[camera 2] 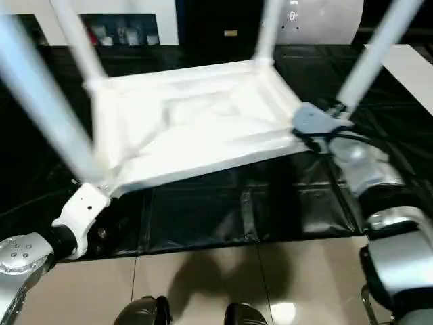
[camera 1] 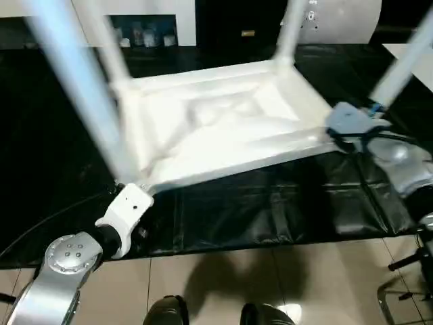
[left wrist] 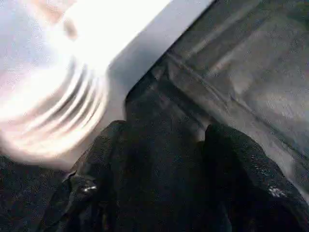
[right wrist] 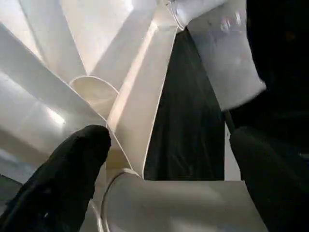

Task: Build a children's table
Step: Rotate leg to tighten, then rotate table base

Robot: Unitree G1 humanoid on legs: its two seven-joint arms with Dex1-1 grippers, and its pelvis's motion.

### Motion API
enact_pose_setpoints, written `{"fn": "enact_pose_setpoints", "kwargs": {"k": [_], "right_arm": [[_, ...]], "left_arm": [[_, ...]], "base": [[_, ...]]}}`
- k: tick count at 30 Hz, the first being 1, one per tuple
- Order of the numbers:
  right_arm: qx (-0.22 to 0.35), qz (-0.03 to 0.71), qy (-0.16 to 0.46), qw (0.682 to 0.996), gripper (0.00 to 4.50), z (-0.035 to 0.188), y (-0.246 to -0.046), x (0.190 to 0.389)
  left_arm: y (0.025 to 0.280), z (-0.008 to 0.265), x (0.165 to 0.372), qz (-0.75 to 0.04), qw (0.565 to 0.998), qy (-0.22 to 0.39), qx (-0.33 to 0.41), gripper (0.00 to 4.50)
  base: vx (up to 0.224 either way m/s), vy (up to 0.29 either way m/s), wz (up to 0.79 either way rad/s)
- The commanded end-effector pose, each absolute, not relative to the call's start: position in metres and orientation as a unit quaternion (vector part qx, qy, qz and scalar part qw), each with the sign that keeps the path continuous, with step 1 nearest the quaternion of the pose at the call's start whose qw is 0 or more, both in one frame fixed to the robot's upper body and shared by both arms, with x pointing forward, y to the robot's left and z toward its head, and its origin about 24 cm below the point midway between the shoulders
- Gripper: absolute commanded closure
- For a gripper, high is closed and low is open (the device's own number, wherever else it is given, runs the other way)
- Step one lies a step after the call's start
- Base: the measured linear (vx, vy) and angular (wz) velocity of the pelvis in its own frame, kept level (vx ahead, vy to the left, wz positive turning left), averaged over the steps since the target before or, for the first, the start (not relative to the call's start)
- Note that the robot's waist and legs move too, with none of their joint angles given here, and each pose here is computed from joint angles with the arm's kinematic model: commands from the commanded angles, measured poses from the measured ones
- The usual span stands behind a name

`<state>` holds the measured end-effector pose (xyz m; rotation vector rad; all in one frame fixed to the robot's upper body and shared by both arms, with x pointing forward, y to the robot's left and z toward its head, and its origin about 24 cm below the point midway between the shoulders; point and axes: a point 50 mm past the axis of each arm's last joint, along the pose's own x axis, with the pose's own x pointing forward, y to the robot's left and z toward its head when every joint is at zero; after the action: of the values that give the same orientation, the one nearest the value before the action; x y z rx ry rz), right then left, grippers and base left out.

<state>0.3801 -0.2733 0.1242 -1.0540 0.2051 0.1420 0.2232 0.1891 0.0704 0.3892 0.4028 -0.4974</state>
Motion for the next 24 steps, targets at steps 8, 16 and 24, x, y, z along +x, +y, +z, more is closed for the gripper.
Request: {"fn": "enact_pose_setpoints", "kwargs": {"k": [8,16,24], "right_arm": [[-0.197,0.15,0.049,0.968,0.0,0.116,-0.251,0.373],[-0.079,0.331,0.073,0.937,0.0,0.072,-0.192,0.323],[-0.053,0.348,0.131,0.927,0.0,0.051,-0.174,0.308]], "left_arm": [[0.207,0.067,0.211,-0.175,0.965,0.153,0.122,1.44],[0.238,0.093,0.219,-0.218,0.968,0.067,0.105,1.44],[0.229,0.109,0.244,-0.305,0.949,0.032,0.073,0.87]], "base": [[0.0,0.0,0.0],[0.0,0.0,0.0],[0.0,0.0,0.0]]}}
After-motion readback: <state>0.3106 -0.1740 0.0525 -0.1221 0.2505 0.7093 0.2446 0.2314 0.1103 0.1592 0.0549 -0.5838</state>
